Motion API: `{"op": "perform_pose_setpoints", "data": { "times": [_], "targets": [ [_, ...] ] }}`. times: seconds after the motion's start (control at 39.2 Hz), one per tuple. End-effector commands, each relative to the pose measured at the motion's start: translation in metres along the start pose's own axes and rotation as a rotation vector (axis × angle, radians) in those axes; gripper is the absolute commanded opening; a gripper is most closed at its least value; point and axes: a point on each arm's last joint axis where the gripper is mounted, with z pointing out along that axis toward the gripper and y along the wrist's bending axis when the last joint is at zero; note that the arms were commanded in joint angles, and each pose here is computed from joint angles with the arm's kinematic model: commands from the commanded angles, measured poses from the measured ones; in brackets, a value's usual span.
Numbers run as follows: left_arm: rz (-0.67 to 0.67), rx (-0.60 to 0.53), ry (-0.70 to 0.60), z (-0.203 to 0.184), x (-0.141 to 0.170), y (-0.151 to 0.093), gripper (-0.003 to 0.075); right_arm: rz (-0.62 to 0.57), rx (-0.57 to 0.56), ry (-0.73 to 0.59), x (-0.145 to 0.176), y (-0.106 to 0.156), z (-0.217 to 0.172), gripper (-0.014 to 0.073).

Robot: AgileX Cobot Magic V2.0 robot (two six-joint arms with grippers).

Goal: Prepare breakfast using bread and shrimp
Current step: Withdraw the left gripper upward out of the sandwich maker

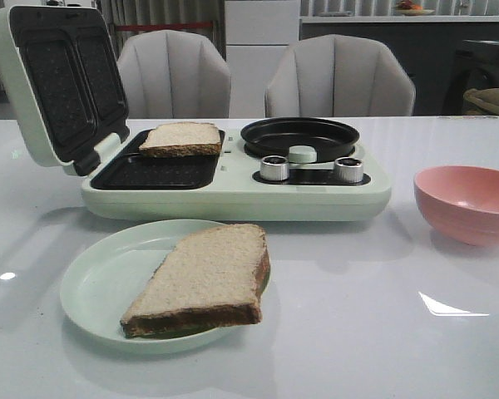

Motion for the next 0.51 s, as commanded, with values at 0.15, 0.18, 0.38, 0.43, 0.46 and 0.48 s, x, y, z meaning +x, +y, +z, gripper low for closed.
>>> {"op": "perform_pose_setpoints", "data": {
  "times": [0.15, 0.18, 0.38, 0.43, 0.46, 0.48],
  "targets": [
    [-0.015, 0.014, -0.105, -0.005, -0.014, -0.001, 0.0562, 0.023, 0.003, -0.132, -0.059, 0.001, 0.006, 0.015],
    [-0.015, 0.014, -0.105, -0.005, -0.014, -0.001, 0.0562, 0.023, 0.001, -0.097, -0.065, 0.001, 0.009, 0.015],
    [-0.015, 0.014, -0.105, -0.005, -0.014, -0.001, 0.0562, 0.025, -0.003, 0.163, -0.077, 0.003, 0.033, 0.015],
    [-0.015, 0.014, -0.105, -0.005, -0.014, -0.001, 0.0562, 0.025, -0.002, 0.184, -0.074, 0.003, 0.036, 0.015],
    [-0.015, 0.014, -0.105, -0.005, -0.014, -0.001, 0.0562, 0.025, -0.002, 0.187, -0.074, 0.003, 0.036, 0.015],
    [-0.015, 0.014, -0.105, -0.005, -0.014, -0.001, 0.0562, 0.025, -0.002, 0.197, -0.073, 0.003, 0.038, 0.015]
  ]
}}
